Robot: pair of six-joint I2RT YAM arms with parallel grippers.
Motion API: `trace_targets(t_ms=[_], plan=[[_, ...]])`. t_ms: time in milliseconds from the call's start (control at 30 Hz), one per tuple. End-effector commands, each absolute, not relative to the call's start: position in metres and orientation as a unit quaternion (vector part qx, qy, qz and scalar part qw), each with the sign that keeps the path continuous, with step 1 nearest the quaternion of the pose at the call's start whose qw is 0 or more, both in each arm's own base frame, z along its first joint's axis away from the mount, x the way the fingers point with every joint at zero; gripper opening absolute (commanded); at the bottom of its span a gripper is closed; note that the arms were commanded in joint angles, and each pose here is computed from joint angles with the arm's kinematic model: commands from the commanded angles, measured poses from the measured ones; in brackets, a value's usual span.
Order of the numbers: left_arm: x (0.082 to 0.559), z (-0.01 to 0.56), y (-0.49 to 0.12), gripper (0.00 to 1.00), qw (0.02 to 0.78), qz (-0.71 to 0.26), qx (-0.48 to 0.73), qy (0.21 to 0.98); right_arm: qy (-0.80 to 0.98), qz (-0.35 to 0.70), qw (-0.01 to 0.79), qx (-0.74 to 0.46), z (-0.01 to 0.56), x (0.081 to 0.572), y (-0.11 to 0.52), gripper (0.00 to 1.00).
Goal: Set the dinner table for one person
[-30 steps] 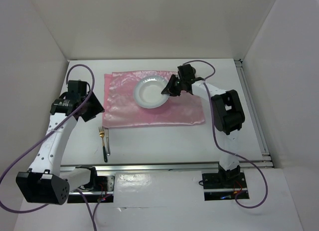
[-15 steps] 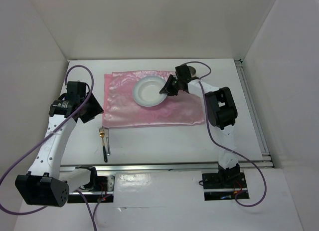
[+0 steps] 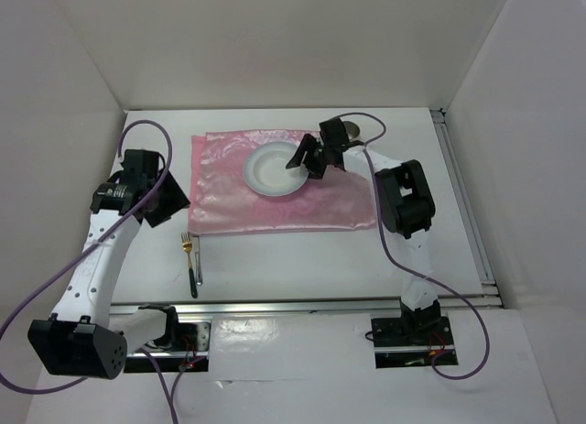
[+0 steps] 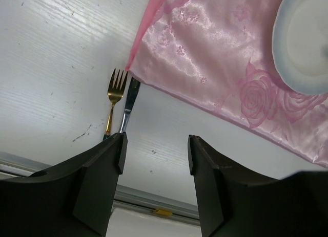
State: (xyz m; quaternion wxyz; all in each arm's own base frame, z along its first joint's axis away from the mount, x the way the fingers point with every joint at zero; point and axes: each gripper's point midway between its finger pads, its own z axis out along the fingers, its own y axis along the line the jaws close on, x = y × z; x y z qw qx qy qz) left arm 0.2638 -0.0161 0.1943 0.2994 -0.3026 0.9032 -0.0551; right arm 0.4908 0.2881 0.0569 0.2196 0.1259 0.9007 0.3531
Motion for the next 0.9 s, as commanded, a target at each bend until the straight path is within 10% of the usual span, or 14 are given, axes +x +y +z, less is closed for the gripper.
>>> trace_targets(t_ms=[0, 200, 867], plan=[[0.262, 0.186, -0.007, 0.68, 0.285, -0.031, -0.326, 0.901, 0.893, 0.357, 0.250, 0.106, 0.083, 0.501, 0.301, 0.71], [0.253, 0.155, -0.009, 0.65, 0.212, -0.009, -0.331, 0.920, 0.917, 0.282, 0.262, 0.099, 0.084, 0.491, 0.291, 1.00], [0.185, 0.058, -0.025, 0.60, 0.027, 0.027, -0.427, 0.903, 0.914, 0.219, 0.329, 0.094, 0.147, 0.441, 0.253, 1.00]])
